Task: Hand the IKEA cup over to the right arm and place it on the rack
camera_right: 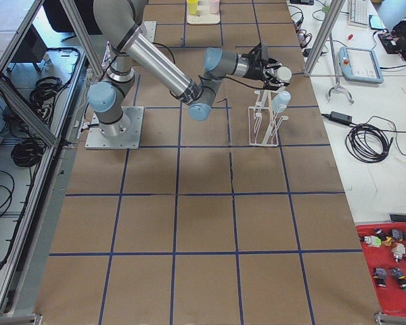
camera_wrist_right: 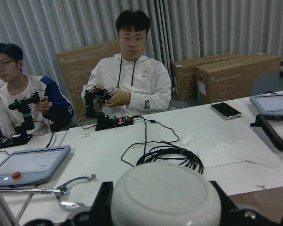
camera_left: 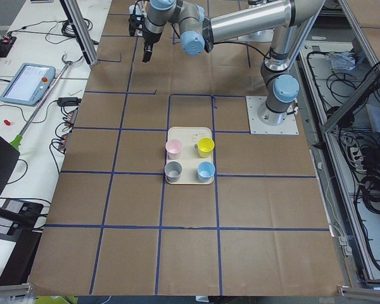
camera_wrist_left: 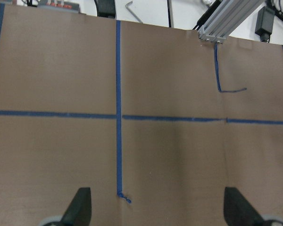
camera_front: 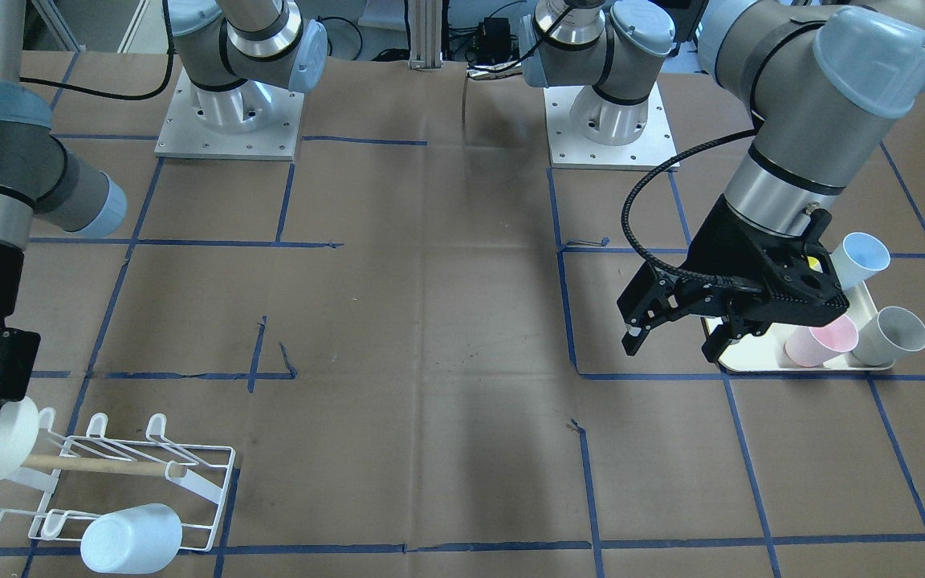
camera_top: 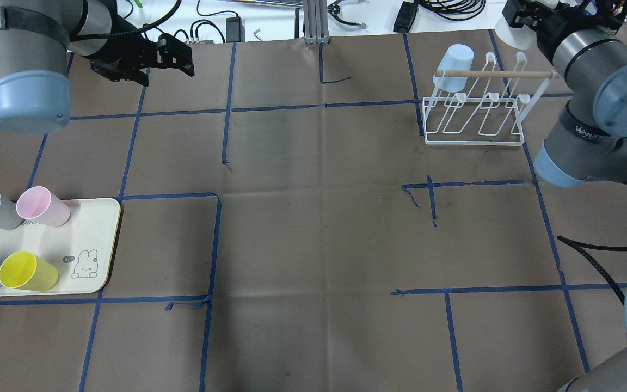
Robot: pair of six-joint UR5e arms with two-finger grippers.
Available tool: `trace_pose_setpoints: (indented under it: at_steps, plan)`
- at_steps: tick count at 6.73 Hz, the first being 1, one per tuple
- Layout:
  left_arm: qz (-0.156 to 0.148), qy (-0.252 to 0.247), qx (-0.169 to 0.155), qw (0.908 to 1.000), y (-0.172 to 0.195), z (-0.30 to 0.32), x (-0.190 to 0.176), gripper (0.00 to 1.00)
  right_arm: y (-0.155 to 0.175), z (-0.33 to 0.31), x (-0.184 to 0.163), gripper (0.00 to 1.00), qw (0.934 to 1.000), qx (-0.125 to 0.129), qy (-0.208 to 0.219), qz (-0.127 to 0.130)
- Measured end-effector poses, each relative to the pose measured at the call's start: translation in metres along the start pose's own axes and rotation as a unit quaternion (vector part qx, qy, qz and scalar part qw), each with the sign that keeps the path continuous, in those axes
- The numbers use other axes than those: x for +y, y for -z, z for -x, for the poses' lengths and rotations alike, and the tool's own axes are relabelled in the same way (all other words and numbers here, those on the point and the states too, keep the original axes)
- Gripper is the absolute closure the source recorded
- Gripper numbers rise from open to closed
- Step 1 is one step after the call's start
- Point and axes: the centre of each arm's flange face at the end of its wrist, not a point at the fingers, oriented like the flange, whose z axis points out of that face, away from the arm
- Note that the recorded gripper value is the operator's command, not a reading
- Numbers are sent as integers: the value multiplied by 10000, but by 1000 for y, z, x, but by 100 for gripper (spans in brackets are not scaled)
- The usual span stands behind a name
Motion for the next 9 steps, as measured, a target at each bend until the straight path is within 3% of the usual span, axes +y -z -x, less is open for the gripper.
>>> trace_pose_setpoints:
  at_steps: [1,3,5,9]
  plan:
    - [327,-110,-332,9989,9,-15,9,0,-15,-25,4,92,9992,136,322,199]
    - [662,-352,-710,9947,28,-40,34,0,-54,-56,8,92,9948,88,884,505]
    - [640,-448,-728,9943,43,-48,50,0,-80,-66,10,92,9926,13,1113,478]
    - [690,-399,-831,9933,50,-35,48,0,-91,-54,24,91,9919,-100,1186,434]
